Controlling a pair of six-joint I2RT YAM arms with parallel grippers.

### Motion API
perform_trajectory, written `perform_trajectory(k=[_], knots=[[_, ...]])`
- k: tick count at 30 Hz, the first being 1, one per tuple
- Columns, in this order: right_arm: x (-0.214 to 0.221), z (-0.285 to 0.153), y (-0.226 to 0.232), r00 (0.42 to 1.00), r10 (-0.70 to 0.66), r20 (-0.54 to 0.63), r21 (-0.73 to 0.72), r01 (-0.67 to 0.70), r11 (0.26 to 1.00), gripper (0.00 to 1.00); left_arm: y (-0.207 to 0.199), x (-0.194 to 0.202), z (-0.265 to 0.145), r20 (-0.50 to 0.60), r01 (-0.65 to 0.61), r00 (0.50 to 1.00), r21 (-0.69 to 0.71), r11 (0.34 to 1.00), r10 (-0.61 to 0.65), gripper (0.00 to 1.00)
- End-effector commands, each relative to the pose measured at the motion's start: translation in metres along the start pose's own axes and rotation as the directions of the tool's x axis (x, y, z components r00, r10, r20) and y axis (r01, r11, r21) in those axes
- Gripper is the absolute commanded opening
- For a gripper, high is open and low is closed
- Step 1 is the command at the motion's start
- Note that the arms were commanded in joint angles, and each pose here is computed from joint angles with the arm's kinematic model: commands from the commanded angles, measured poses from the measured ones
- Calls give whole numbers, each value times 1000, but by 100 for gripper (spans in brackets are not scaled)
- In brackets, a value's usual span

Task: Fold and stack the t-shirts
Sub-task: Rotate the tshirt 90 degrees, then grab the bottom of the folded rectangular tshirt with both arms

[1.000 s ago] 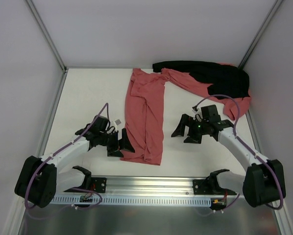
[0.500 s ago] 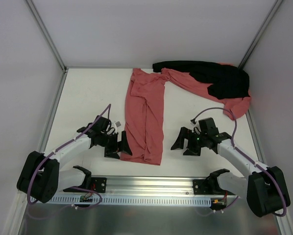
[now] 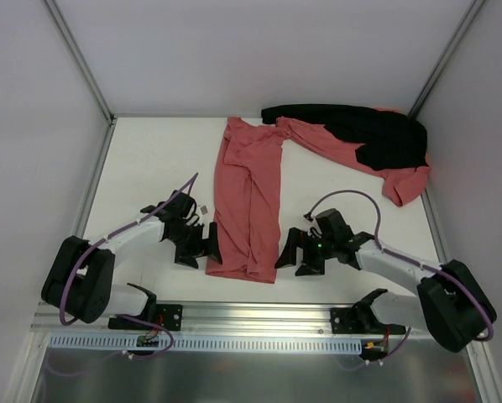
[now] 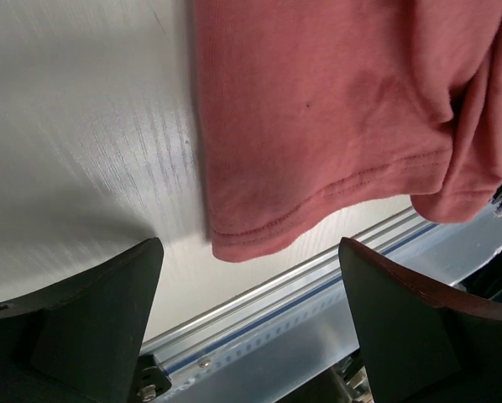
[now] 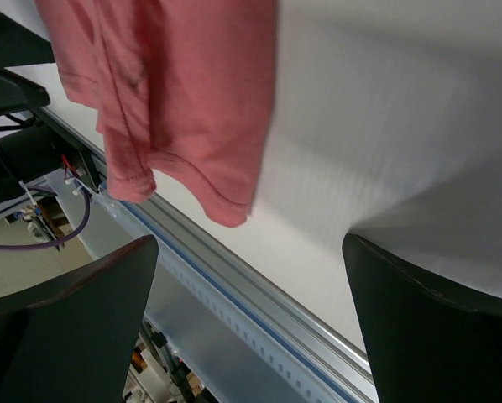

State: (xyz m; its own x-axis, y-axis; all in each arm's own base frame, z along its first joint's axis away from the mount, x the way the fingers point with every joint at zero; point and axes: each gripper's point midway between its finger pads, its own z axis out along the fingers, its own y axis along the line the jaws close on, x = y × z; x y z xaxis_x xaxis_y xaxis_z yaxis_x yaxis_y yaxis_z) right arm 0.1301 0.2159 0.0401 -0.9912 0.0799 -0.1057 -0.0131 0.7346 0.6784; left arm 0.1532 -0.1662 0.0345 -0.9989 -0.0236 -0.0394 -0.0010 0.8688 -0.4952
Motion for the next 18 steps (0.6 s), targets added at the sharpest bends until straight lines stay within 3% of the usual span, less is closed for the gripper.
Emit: perform_trajectory(k=[1,12,18], knots=[[-9,18,8,999,-42,4,32,42,999,100,2,-2,3,3,-20,1000,5,1000,20,88],[-1,37,27,995,-87,-54,36,89,995,98,2,3,23,27,31,999,80,996,-33,88],[6,40,27,994,-85,-70,39,87,995,86,-4,9,30,-2,87,996,142,986,-88,85]])
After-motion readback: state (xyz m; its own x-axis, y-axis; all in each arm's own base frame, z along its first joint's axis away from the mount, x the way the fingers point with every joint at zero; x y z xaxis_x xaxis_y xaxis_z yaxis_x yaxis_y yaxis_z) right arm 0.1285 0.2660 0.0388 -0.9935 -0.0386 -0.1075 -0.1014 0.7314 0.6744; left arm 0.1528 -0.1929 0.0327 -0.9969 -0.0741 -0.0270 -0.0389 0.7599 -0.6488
